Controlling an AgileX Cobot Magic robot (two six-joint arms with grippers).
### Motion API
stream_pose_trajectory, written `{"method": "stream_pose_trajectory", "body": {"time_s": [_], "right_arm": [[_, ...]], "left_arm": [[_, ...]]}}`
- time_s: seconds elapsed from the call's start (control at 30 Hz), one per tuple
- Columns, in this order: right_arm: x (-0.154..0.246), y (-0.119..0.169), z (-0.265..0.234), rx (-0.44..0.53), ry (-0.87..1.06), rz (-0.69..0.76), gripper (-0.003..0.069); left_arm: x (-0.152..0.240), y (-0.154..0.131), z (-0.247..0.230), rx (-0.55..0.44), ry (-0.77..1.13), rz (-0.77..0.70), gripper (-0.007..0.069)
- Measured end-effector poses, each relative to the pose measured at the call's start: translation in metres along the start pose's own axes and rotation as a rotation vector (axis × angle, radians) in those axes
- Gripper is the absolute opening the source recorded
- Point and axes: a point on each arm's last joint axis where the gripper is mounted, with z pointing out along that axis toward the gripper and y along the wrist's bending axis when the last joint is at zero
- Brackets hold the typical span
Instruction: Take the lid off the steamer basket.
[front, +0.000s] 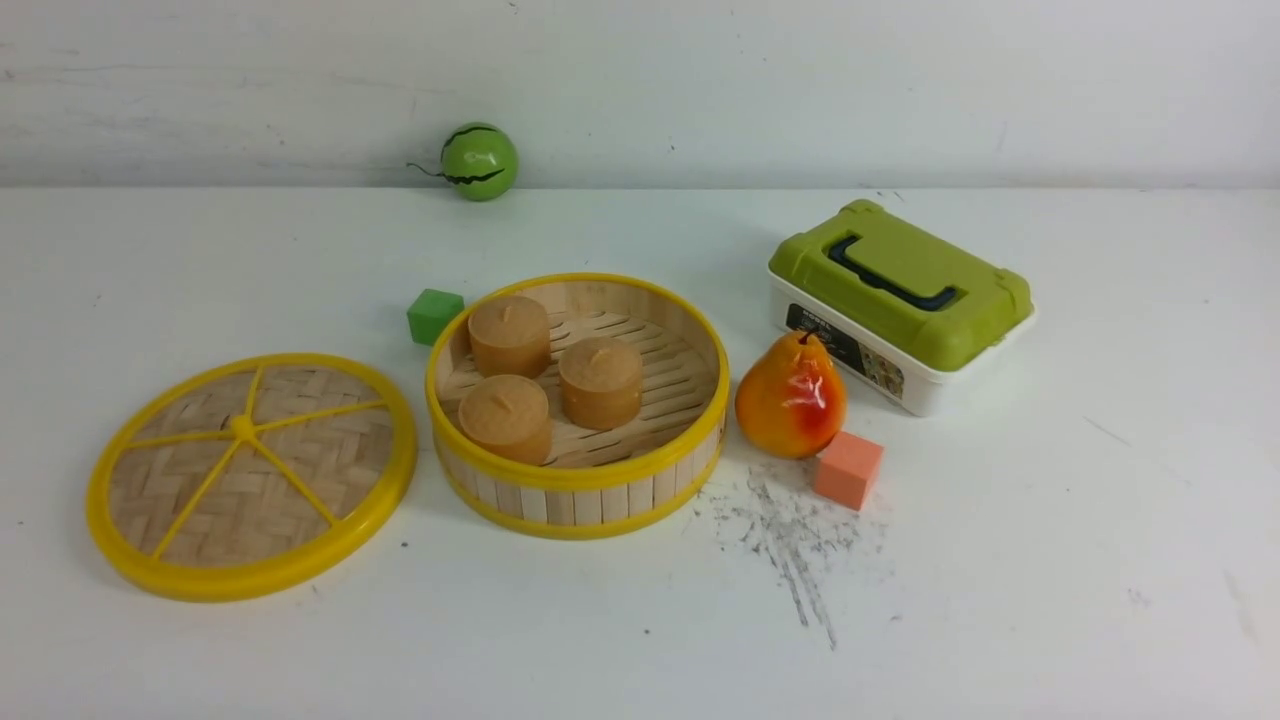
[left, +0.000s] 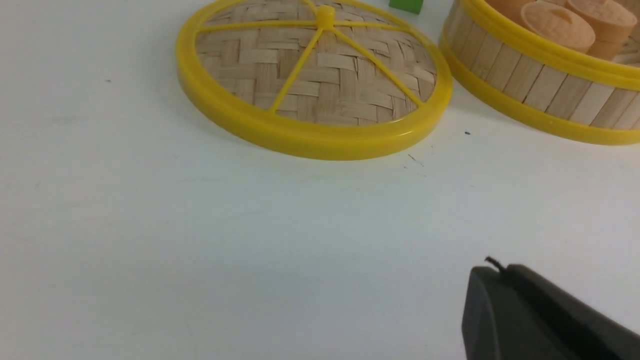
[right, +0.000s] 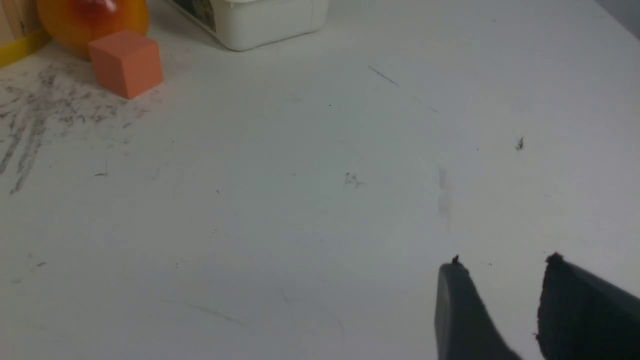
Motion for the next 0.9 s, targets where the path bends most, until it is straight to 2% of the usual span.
{"method": "stream_pose_trajectory", "body": {"time_s": [0.9], "right_arm": [[0.0000,0.0000,0.0000,0.000,0.000,0.000,0.0239]], "left_arm": [[0.0000,0.0001,0.0000,-0.001,0.000,-0.001,-0.0003]]}}
